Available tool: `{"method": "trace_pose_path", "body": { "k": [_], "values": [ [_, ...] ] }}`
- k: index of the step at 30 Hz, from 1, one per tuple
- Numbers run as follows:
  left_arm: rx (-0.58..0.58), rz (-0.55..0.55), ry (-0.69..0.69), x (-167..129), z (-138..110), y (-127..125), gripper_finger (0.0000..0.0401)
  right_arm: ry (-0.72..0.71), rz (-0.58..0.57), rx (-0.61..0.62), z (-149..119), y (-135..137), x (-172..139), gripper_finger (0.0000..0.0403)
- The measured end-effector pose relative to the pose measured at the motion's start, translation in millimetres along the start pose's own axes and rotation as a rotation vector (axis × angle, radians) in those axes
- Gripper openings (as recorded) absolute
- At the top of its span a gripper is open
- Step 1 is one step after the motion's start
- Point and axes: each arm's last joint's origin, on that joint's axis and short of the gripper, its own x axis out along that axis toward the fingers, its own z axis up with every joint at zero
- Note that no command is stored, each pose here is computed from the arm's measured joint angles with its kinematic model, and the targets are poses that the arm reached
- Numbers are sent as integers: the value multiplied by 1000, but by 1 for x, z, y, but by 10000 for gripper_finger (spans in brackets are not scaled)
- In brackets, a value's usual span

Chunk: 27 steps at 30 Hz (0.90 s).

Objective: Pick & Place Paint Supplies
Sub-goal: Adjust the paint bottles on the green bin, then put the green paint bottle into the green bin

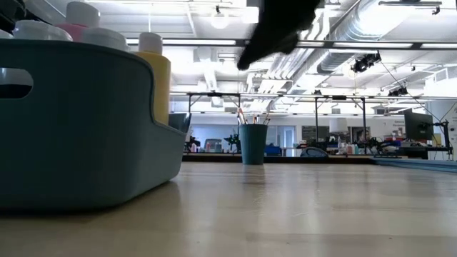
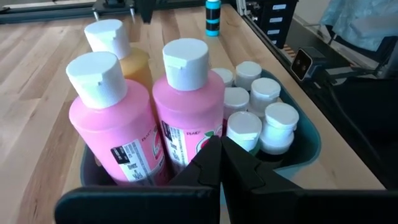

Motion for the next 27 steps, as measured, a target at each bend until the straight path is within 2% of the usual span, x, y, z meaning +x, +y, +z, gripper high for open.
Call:
{"method": "trace_pose_path", "body": {
  "k": [7, 14, 18, 23, 27],
  "values": [
    [-5, 1, -3, 0, 0, 0, 0, 92, -89, 25, -22, 21, -47, 2],
    [-15, 0, -17, 0, 2, 0, 0, 130, -62, 190, -40, 38, -93, 2],
    [-13, 1, -17, 0, 2, 0, 0, 182, -52, 288, -50, 44, -109, 2],
    [-16, 5, -18, 0, 2, 0, 0, 366, -11, 467, -64, 48, -121, 2],
    [-16, 10, -20, 0, 2, 0, 0, 480, -5, 539, -73, 53, -127, 2]
  ]
}}
